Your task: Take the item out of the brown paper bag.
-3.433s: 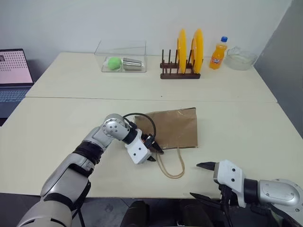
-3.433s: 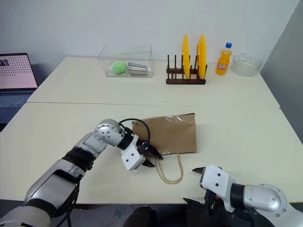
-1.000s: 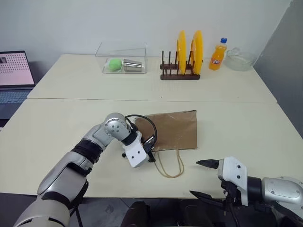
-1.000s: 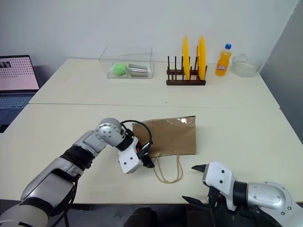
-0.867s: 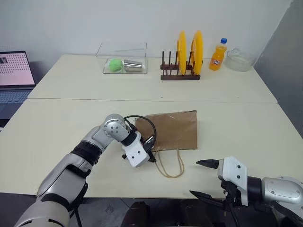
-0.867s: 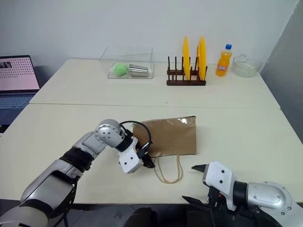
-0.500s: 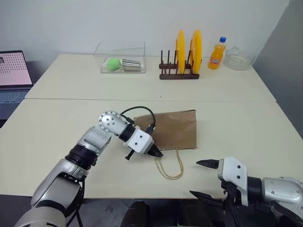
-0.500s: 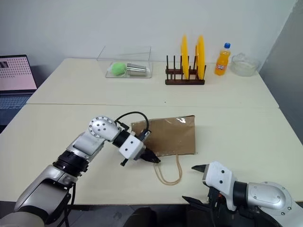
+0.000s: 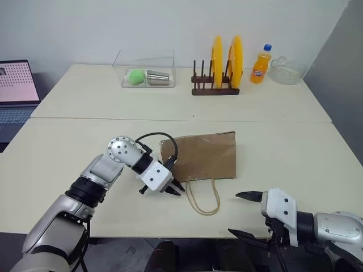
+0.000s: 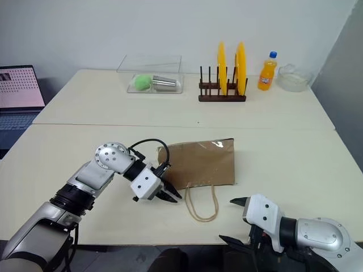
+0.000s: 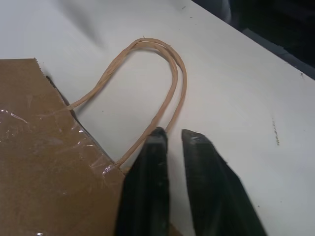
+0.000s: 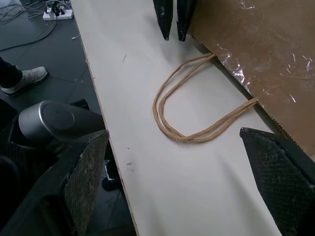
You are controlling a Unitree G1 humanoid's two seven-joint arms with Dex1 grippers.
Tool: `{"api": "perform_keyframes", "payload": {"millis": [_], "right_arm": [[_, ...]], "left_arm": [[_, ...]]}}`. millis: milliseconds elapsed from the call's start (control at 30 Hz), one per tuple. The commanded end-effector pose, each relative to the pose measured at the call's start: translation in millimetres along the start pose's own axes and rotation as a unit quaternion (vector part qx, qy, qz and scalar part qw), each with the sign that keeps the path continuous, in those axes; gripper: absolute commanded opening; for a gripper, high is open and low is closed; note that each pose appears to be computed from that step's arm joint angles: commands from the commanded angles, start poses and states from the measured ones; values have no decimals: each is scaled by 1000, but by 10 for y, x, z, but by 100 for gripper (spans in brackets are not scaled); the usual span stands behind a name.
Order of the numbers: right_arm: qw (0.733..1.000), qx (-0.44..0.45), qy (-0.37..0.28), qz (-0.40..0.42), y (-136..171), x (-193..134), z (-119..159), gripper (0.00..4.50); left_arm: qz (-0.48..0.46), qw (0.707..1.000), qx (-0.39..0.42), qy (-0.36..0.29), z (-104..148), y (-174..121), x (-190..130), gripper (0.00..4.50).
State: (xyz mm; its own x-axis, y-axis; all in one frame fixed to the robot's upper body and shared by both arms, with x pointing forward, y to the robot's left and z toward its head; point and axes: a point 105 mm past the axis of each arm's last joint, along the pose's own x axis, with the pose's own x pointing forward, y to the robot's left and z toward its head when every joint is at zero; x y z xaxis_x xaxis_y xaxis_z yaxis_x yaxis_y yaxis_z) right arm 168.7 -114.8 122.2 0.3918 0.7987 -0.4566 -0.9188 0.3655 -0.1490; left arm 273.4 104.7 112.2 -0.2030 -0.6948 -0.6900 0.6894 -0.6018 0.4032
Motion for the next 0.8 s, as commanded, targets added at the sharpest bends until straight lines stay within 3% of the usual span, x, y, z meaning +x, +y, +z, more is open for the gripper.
{"api": "perform_keyframes", "payload": {"millis": [33,800], "right_arm": [[999,-39,-20,12,106,-5,158,450],[999,-41,-21,9,102,2,166,450]], "left_arm": [[-8,999,43,11,-2,-11,9,182],[-83,992,80,52,-212,11,265,182]]}}
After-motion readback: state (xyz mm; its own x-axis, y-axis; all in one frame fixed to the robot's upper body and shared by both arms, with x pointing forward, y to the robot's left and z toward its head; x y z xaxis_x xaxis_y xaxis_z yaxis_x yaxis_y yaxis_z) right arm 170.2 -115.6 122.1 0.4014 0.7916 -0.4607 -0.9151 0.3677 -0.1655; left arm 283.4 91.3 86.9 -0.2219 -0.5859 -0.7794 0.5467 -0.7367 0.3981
